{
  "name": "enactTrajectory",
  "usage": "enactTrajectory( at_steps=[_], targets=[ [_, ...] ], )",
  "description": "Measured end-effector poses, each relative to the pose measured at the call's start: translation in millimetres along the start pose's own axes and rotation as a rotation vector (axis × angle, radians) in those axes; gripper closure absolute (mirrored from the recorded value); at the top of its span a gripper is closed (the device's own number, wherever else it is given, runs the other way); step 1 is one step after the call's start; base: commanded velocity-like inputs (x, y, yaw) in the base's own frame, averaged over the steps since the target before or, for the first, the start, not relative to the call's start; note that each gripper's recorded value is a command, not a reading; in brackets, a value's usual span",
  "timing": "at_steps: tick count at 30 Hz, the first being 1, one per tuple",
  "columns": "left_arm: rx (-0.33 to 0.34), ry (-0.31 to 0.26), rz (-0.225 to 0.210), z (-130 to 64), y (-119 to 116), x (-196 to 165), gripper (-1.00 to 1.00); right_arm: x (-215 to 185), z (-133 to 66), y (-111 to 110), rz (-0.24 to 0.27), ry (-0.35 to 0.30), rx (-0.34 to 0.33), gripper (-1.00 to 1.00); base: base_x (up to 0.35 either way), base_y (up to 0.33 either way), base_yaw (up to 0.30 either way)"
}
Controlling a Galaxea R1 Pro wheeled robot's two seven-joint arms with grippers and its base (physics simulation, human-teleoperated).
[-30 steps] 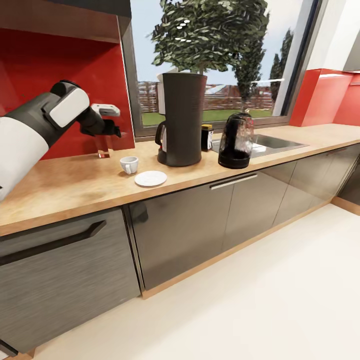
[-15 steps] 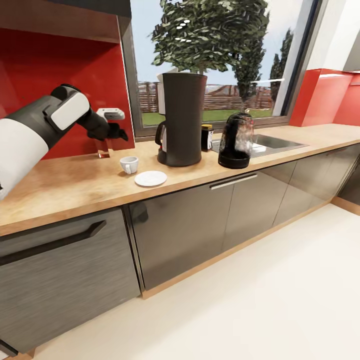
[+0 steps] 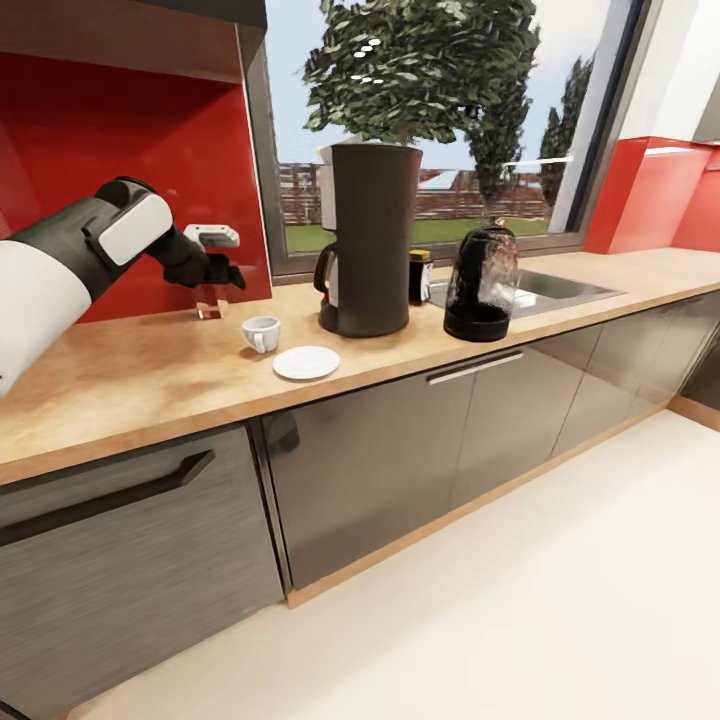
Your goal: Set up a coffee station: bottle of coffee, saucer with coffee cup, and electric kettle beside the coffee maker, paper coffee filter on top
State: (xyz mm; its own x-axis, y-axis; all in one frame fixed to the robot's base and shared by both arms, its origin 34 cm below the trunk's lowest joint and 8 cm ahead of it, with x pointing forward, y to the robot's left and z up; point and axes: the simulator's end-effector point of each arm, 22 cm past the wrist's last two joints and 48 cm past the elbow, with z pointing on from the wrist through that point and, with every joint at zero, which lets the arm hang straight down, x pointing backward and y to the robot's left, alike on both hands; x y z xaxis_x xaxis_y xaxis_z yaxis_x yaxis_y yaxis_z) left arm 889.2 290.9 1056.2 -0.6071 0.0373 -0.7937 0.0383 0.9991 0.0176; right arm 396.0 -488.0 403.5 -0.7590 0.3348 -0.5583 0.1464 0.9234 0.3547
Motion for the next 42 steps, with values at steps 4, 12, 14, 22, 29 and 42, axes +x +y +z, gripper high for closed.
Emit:
enactTrajectory(
  at_steps=[4,12,14,22,29,42],
  targets=[
    [-0.002,0.002,-0.001,0.4,1.1,0.8,-1.00,-0.1,-0.1,0.0,0.000,0.000,0.000,-1.00,0.147,0.017,0.000],
    [0.004,0.004,0.001,1.0,-1.0,1.4,-1.00,-0.2,-0.1,0.1,-0.001,0.000,0.000,-1.00,0.177,-0.032,0.000],
    [0.016,0.004,0.001,1.0,-3.6,1.4,-1.00,-0.2,-0.1,0.1,-0.002,-0.001,0.000,-1.00,0.161,-0.100,0.000],
    [0.025,0.005,0.001,1.9,-5.8,2.0,-1.00,-0.2,0.0,0.0,-0.001,-0.001,0.000,-1.00,0.049,-0.022,0.000],
    [0.025,0.005,0.001,1.9,-5.9,2.2,-1.00,0.0,0.2,0.2,-0.001,-0.001,0.000,-1.00,0.114,-0.001,0.000],
    [0.024,0.007,0.003,2.4,-5.7,2.7,-1.00,-0.3,0.1,0.0,-0.001,-0.001,0.000,-1.00,0.092,0.000,0.000]
  ],
)
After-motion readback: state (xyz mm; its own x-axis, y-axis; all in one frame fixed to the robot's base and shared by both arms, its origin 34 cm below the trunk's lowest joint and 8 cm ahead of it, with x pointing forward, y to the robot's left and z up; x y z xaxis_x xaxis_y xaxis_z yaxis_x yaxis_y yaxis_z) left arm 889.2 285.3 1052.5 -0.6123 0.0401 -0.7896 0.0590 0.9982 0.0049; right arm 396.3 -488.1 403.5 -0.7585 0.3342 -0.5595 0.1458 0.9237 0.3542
